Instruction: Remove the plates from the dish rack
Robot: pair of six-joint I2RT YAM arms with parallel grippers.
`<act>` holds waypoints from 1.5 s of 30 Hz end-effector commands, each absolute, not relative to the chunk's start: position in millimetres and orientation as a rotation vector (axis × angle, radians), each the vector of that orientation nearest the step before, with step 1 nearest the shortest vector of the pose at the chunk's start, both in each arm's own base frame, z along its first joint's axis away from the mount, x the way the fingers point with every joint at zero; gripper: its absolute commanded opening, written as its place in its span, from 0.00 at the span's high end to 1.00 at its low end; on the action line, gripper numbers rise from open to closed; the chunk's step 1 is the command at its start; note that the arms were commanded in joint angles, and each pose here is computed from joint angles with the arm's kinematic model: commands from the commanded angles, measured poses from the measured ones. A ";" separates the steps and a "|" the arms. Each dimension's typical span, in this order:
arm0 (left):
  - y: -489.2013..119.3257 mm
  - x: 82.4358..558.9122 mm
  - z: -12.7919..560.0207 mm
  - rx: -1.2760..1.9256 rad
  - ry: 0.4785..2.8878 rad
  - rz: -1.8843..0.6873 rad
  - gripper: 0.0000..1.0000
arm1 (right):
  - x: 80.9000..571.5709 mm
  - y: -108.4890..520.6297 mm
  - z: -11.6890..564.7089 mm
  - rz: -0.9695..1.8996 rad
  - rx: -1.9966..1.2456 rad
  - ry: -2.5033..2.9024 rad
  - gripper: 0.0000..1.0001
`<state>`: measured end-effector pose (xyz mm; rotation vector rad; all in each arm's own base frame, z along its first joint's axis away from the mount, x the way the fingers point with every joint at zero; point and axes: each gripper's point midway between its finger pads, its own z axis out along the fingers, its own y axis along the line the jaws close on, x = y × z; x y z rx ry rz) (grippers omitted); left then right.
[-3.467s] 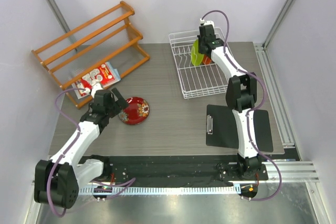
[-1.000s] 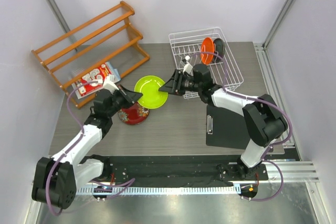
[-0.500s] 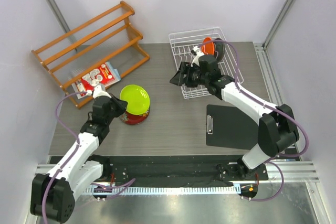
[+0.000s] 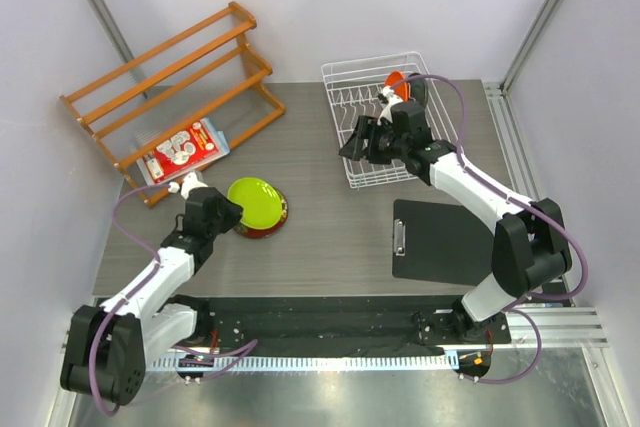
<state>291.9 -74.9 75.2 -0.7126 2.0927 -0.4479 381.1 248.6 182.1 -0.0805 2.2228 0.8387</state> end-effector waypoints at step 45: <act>-114.3 302.6 164.3 -0.296 2.057 -0.625 0.00 | 633.7 81.4 175.2 -0.242 0.024 2.066 0.99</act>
